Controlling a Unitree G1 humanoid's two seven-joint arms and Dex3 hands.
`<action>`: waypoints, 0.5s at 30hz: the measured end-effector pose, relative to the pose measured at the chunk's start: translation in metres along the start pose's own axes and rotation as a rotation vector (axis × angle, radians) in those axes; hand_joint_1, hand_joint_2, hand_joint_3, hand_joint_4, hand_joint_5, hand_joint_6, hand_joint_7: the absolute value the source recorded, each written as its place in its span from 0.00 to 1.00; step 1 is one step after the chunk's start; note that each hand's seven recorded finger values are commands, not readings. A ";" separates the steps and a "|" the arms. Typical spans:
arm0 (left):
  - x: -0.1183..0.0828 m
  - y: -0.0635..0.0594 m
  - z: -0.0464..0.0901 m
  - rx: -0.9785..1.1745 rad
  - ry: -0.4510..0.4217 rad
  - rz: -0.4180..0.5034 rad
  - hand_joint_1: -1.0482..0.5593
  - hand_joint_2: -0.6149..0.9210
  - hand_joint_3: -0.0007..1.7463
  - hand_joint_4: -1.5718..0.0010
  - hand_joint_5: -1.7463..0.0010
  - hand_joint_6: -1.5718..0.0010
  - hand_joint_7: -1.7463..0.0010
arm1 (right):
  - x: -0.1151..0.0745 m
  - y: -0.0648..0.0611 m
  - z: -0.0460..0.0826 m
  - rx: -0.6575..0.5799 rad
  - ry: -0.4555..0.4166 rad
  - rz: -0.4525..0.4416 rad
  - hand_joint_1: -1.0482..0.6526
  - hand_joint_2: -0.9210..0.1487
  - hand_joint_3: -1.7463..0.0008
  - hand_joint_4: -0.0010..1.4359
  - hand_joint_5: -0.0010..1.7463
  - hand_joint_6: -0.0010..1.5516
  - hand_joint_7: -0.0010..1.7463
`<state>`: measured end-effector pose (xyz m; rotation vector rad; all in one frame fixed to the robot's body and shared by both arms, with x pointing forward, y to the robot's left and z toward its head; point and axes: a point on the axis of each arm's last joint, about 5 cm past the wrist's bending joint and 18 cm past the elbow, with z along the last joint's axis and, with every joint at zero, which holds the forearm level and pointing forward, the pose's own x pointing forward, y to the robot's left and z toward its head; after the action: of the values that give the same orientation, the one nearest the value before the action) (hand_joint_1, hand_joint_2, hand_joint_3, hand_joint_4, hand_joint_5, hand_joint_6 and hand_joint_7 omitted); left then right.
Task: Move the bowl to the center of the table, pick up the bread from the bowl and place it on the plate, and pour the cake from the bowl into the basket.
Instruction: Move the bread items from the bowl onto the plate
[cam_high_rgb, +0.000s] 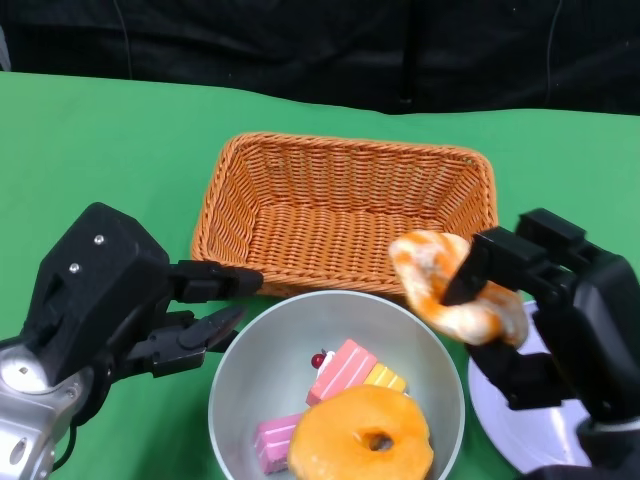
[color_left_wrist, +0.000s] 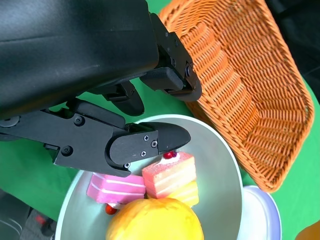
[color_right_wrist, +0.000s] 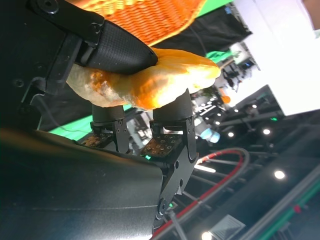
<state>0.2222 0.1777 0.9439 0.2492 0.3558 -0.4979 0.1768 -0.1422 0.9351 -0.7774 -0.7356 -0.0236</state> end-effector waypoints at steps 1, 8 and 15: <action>-0.001 0.000 0.001 0.006 -0.004 0.002 0.35 1.00 0.29 0.72 0.64 0.65 0.98 | -0.003 -0.003 -0.002 -0.008 0.014 0.006 0.53 0.83 0.00 0.74 1.00 0.59 0.92; -0.014 0.007 0.005 0.043 -0.027 0.020 0.36 1.00 0.29 0.71 0.64 0.64 0.98 | -0.022 -0.025 -0.015 -0.092 0.122 0.047 0.57 0.84 0.00 0.74 1.00 0.57 0.93; -0.023 0.010 0.004 0.002 -0.039 0.031 0.38 1.00 0.30 0.70 0.63 0.65 0.98 | -0.033 -0.033 -0.034 -0.186 0.232 0.109 0.60 0.82 0.03 0.72 1.00 0.57 0.93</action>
<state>0.2088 0.1945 0.9578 0.2467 0.3132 -0.4722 0.1631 -0.1964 0.9194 -0.9732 -0.4744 -0.0830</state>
